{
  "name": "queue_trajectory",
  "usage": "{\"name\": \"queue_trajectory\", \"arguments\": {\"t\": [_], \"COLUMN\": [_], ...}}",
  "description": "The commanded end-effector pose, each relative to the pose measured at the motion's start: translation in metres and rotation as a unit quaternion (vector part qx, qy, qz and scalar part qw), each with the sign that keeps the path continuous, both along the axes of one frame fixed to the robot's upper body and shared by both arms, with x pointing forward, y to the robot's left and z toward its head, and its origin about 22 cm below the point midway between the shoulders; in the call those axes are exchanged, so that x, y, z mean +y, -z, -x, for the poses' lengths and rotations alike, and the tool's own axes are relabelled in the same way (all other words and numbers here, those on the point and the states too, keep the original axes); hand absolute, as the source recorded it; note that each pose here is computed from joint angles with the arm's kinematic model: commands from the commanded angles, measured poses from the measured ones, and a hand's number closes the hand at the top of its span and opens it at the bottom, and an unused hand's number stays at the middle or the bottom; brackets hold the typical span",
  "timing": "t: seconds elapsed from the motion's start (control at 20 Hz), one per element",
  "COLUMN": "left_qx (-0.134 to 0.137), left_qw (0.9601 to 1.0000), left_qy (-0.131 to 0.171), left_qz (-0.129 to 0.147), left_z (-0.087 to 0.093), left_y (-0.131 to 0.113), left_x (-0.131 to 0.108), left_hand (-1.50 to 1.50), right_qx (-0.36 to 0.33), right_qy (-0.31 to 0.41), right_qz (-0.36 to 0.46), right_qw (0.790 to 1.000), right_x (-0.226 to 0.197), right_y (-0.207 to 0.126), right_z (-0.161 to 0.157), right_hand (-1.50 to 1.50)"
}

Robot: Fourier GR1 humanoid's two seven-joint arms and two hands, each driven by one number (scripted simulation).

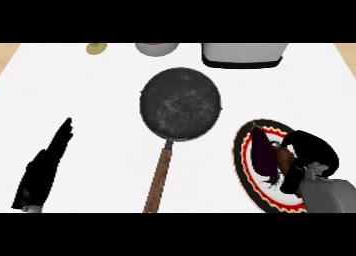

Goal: Pick the sweet potato from the plate and place it in the pan

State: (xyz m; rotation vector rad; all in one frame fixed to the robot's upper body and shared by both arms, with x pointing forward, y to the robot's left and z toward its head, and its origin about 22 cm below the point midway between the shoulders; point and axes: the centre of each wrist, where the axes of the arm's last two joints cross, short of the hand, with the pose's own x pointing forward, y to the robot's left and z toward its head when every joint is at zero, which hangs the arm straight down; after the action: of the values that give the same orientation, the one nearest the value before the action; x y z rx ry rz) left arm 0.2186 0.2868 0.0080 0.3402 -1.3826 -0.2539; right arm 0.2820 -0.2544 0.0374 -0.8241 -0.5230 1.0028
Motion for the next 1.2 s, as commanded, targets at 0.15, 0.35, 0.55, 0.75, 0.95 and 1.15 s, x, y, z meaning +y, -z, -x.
{"name": "queue_trajectory", "arguments": {"t": [0.15, 0.35, 0.55, 0.75, 0.95, 1.15], "left_qx": [0.007, -0.007, 0.006, -0.002, -0.003, -0.002], "left_qw": [1.0000, 0.9999, 1.0000, 1.0000, 0.9999, 0.9999], "left_qy": [0.002, -0.004, 0.004, 0.004, 0.011, 0.010], "left_qz": [0.000, -0.008, 0.004, -0.007, 0.000, -0.002], "left_z": [0.005, -0.009, -0.001, 0.003, -0.012, -0.003], "left_y": [-0.005, 0.002, 0.007, -0.004, -0.016, -0.008], "left_x": [-0.003, -0.006, -0.009, 0.001, 0.002, -0.007], "left_hand": [0.00, 0.00, 0.00, 0.00, 0.00, 0.00], "right_qx": [-0.158, -0.320, -0.405, -0.434, -0.439, -0.415], "right_qy": [-0.006, -0.073, -0.139, -0.147, -0.149, -0.151], "right_qz": [0.002, 0.031, 0.020, -0.012, -0.063, -0.111], "right_qw": [0.987, 0.944, 0.904, 0.889, 0.884, 0.890], "right_x": [-0.016, 0.002, 0.009, 0.052, 0.082, 0.102], "right_y": [-0.043, -0.102, -0.118, -0.129, -0.141, -0.126], "right_z": [0.005, -0.013, -0.008, -0.036, -0.064, -0.098], "right_hand": [1.50, 1.50, 1.50, 1.50, 1.50, 1.50]}}
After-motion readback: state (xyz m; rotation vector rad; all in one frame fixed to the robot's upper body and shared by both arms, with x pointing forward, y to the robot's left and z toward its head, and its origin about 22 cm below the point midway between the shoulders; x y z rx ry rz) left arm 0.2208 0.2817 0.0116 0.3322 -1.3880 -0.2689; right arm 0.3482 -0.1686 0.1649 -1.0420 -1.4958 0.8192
